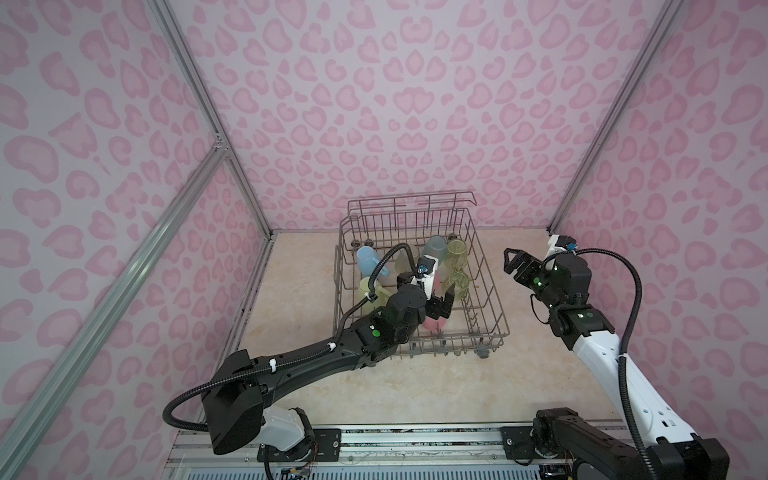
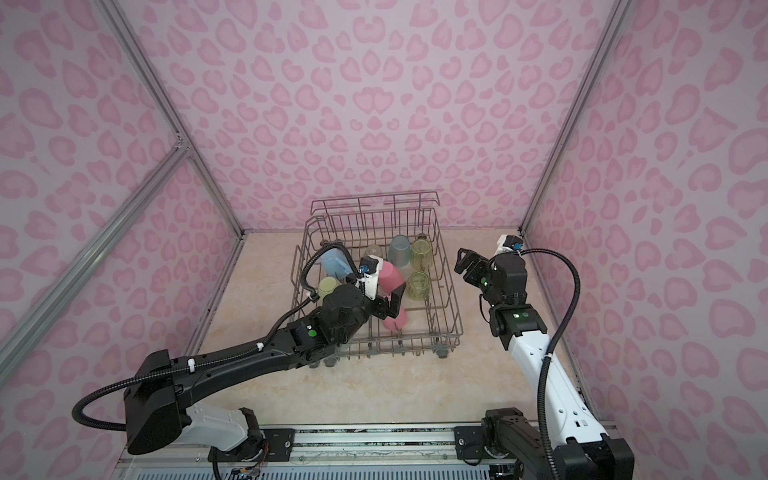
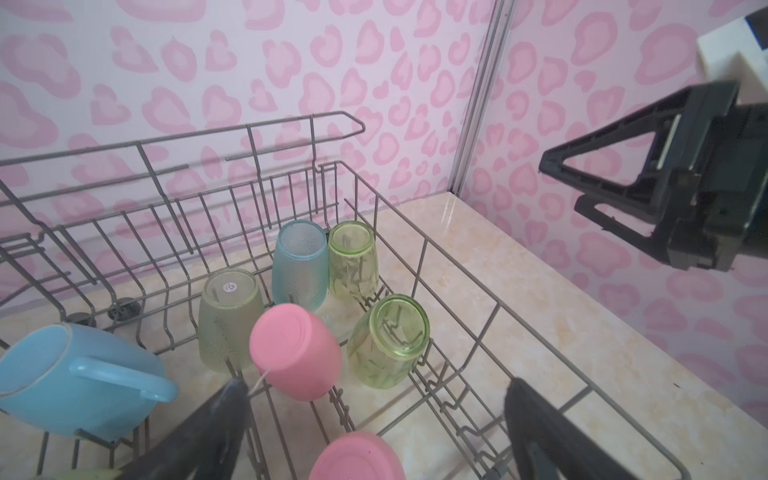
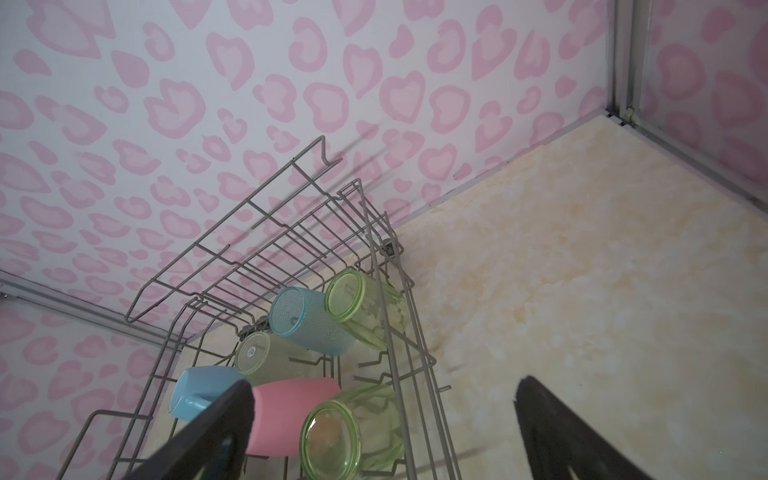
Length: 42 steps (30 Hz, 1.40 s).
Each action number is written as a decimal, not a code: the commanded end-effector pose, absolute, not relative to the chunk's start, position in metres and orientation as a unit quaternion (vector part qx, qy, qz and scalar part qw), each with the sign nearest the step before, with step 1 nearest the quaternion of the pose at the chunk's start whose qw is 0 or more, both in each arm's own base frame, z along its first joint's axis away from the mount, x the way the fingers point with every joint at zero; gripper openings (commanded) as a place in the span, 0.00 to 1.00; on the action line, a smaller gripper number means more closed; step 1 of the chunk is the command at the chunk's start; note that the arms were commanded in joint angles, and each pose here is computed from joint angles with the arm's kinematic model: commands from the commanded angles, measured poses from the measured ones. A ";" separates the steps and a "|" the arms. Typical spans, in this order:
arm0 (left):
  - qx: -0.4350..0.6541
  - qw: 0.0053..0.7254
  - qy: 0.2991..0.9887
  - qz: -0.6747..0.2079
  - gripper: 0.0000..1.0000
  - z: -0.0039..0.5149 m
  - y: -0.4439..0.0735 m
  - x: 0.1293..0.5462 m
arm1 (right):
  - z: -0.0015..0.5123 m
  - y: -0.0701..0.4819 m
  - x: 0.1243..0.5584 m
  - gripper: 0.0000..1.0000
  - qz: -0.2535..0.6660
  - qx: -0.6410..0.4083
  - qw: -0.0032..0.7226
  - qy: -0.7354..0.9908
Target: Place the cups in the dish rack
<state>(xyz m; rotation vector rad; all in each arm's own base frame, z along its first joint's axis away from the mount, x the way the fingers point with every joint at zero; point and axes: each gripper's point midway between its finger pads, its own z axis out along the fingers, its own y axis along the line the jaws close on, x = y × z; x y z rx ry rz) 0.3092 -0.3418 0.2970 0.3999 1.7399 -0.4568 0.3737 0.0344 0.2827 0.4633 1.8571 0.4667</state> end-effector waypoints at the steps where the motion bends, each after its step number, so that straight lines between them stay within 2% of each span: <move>1: 0.156 0.611 0.760 -0.156 0.97 0.316 -0.316 0.322 | 0.285 0.025 0.373 0.98 0.162 0.190 0.567 0.785; 4: 0.120 0.616 0.765 -0.148 0.97 0.334 -0.289 0.341 | 0.287 0.019 0.375 0.98 0.139 0.189 0.577 0.783; 10: 0.007 0.614 0.775 -0.148 0.97 0.359 -0.203 0.377 | 0.293 0.004 0.375 0.98 0.102 0.193 0.611 0.761; 15: -0.104 0.627 0.764 -0.110 0.97 0.379 -0.109 0.380 | 0.294 -0.014 0.368 0.98 0.044 0.198 0.638 0.743; 19: -0.203 0.616 0.754 -0.100 0.97 0.371 -0.035 0.373 | 0.285 -0.027 0.362 0.98 0.004 0.207 0.645 0.735; 24: -0.294 0.606 0.738 -0.048 0.97 0.344 0.035 0.349 | 0.271 -0.044 0.351 0.98 -0.047 0.217 0.647 0.729; 29: -0.360 0.584 0.728 0.013 0.97 0.305 0.082 0.326 | 0.255 -0.059 0.341 0.98 -0.075 0.233 0.656 0.714; 36: -0.437 0.530 0.724 0.055 0.97 0.232 0.120 0.315 | 0.220 -0.082 0.335 0.98 -0.102 0.261 0.642 0.714; 42: -0.420 0.478 0.767 0.086 0.97 0.178 0.124 0.328 | 0.183 -0.080 0.341 0.98 -0.101 0.250 0.633 0.726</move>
